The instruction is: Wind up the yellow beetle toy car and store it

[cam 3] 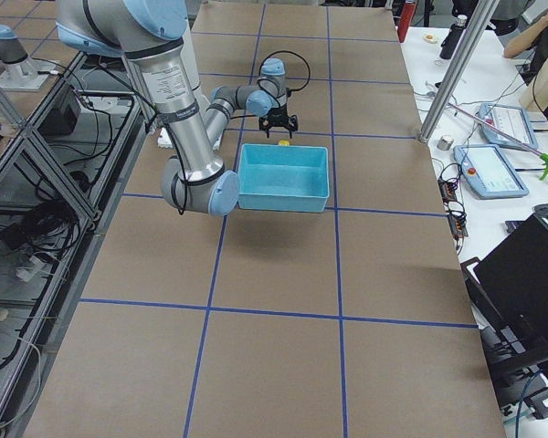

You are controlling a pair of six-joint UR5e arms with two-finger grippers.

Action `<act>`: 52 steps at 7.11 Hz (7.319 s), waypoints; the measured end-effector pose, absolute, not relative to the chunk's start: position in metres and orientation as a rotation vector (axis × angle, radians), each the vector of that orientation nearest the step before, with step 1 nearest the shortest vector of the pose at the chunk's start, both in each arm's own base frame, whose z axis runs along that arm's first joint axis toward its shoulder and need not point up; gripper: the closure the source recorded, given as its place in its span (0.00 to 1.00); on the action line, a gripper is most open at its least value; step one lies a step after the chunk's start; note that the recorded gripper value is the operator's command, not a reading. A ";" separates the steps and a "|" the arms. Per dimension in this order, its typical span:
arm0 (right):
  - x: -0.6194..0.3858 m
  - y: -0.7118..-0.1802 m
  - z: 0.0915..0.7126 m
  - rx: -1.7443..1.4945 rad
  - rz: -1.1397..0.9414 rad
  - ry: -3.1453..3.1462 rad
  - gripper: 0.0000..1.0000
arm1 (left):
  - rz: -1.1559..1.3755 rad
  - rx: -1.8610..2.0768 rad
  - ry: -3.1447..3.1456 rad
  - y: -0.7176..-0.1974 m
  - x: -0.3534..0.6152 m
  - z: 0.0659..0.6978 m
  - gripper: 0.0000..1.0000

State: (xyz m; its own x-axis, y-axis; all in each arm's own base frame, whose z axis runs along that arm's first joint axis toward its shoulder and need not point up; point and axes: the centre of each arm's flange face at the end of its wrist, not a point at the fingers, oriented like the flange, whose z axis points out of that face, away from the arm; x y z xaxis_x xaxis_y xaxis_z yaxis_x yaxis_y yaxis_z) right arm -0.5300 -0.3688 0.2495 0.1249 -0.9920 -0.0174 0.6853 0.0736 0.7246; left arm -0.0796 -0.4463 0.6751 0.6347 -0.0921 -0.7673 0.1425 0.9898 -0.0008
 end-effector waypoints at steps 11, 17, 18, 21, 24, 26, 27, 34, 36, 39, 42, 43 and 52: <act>-0.551 -0.378 0.284 0.676 -1.359 -0.580 0.68 | -0.133 0.064 0.873 -0.448 -0.080 0.674 0.00; -0.540 -0.381 0.243 0.741 -1.335 -0.624 1.00 | -0.133 0.064 0.873 -0.448 -0.080 0.674 0.00; -0.533 -0.389 0.214 0.771 -1.317 -0.659 1.00 | -0.132 0.065 0.873 -0.448 -0.080 0.674 0.00; -0.442 -0.443 0.171 0.768 -1.304 -0.718 1.00 | -0.132 0.065 0.873 -0.448 -0.080 0.673 0.00; -0.347 -0.432 0.240 0.748 -1.402 -0.688 1.00 | -0.132 0.066 0.873 -0.449 -0.080 0.673 0.00; -0.322 -0.410 0.288 0.736 -1.443 -0.673 1.00 | -0.132 0.066 0.873 -0.449 -0.080 0.673 0.00; -0.325 -0.411 0.305 0.730 -1.452 -0.669 1.00 | -0.132 0.066 0.872 -0.449 -0.080 0.673 0.00; -0.390 -0.405 0.388 0.643 -1.496 -0.641 0.00 | -0.132 0.066 0.872 -0.449 -0.080 0.673 0.00; -0.391 -0.403 0.385 0.655 -1.488 -0.648 0.00 | -0.132 0.066 0.872 -0.449 -0.080 0.673 0.00; -0.343 -0.409 0.329 0.764 -1.395 -0.696 0.00 | -0.132 0.066 0.872 -0.449 -0.080 0.673 0.00; -0.202 -0.461 0.309 0.597 -0.853 -0.797 0.00 | -0.131 0.068 0.873 -0.450 -0.080 0.672 0.00; -0.143 -0.484 0.338 0.488 -0.669 -0.784 0.00 | -0.131 0.068 0.873 -0.450 -0.080 0.672 0.00; 0.084 -0.433 0.602 0.034 0.000 -0.760 0.00 | -0.131 0.069 0.874 -0.452 -0.079 0.669 0.00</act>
